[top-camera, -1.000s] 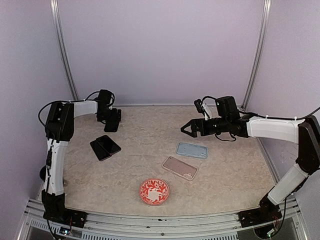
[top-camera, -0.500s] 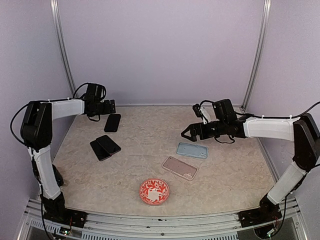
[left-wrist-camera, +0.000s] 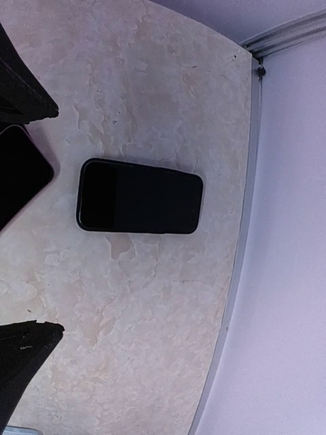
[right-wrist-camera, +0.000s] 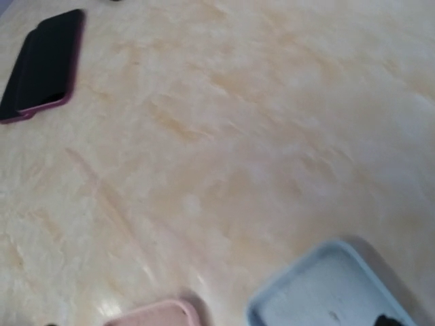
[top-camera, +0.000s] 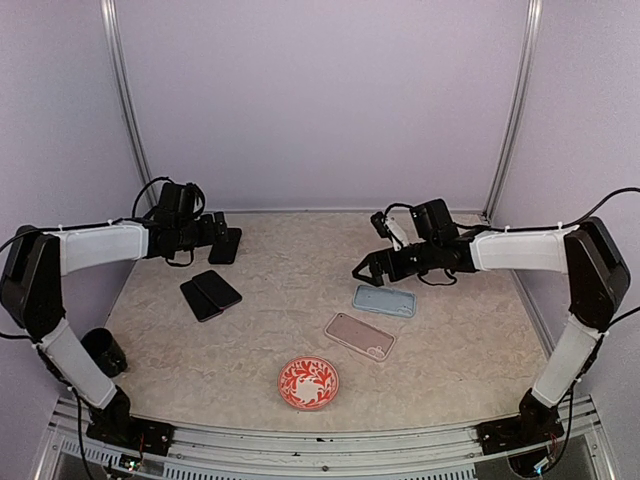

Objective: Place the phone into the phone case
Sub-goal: Move the phone to the center of the board, then pick up the phone at the center of the board.

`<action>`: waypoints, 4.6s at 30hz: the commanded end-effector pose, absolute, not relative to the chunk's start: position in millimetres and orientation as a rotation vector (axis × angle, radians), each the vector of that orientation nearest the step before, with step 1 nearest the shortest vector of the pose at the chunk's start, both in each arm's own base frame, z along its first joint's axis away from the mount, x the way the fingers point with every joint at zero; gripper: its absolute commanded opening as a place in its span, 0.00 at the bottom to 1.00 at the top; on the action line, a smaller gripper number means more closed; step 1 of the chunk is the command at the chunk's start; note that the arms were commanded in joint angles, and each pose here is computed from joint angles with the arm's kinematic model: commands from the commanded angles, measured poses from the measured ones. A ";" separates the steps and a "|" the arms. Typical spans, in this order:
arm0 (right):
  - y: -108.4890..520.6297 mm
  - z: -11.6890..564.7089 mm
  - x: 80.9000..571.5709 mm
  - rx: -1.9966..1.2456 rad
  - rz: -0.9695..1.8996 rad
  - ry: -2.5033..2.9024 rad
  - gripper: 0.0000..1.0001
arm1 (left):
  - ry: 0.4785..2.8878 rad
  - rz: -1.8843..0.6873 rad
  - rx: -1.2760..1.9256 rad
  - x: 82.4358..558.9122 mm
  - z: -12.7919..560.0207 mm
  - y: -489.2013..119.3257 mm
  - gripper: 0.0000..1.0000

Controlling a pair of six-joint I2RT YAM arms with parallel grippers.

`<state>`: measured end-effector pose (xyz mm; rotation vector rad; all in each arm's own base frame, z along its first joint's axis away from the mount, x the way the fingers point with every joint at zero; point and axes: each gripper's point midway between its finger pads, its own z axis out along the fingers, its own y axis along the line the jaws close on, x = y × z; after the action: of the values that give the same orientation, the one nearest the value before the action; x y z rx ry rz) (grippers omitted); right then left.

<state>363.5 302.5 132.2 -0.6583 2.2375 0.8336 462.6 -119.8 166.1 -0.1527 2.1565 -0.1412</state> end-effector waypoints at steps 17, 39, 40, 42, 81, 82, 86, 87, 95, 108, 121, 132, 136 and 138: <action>434.9 148.0 331.5 -1.066 0.875 2.013 1.00 | 2.216 -0.189 -0.257 464.1 119.4 -88.1 0.99; 458.5 143.0 311.2 -1.164 0.901 1.979 1.00 | 2.499 -0.193 -0.136 473.4 19.3 -97.3 0.99; 458.8 144.1 311.4 -1.166 0.901 1.975 1.00 | 2.503 -0.203 -0.135 471.1 18.8 -98.3 0.99; 460.0 146.3 311.8 -1.171 0.902 1.968 1.00 | 2.513 -0.210 -0.134 466.3 19.6 -98.8 0.99; 476.8 73.2 336.9 -1.414 0.617 1.879 1.00 | 2.527 -0.553 0.008 379.9 28.8 -218.5 0.99; 477.1 72.3 336.7 -1.416 0.617 1.879 1.00 | 2.516 -0.565 0.010 378.7 31.9 -221.0 0.99; 479.8 66.9 332.6 -1.442 0.631 1.873 1.00 | 2.491 -0.595 0.014 375.7 43.5 -227.5 0.99; 480.3 64.9 331.6 -1.447 0.632 1.873 1.00 | 2.472 -0.597 0.009 376.8 50.7 -227.6 0.99; 491.0 52.5 323.4 -1.503 0.620 1.857 1.00 | 2.292 -0.477 -0.046 389.6 124.0 -203.1 0.99; 506.9 32.3 325.7 -1.516 0.622 1.867 1.00 | 2.145 -0.424 -0.088 367.1 192.5 -178.9 0.99; 516.2 8.8 329.5 -1.511 0.589 1.899 1.00 | 2.073 -0.361 -0.116 358.9 222.8 -164.4 0.99; 516.2 -4.4 328.4 -1.517 0.633 1.922 0.99 | 2.037 -0.389 -0.105 354.1 236.8 -169.4 0.99; 516.9 -7.4 325.1 -1.535 0.666 1.934 0.94 | 2.036 -0.396 -0.103 353.8 237.1 -170.8 0.99; 516.0 -8.4 324.5 -1.539 0.671 1.941 0.88 | 2.037 -0.399 -0.102 353.4 236.4 -171.4 0.99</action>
<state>333.9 525.3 26.4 -1.4886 1.8524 0.6679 356.2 -170.6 230.4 -0.1156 2.0527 -0.3976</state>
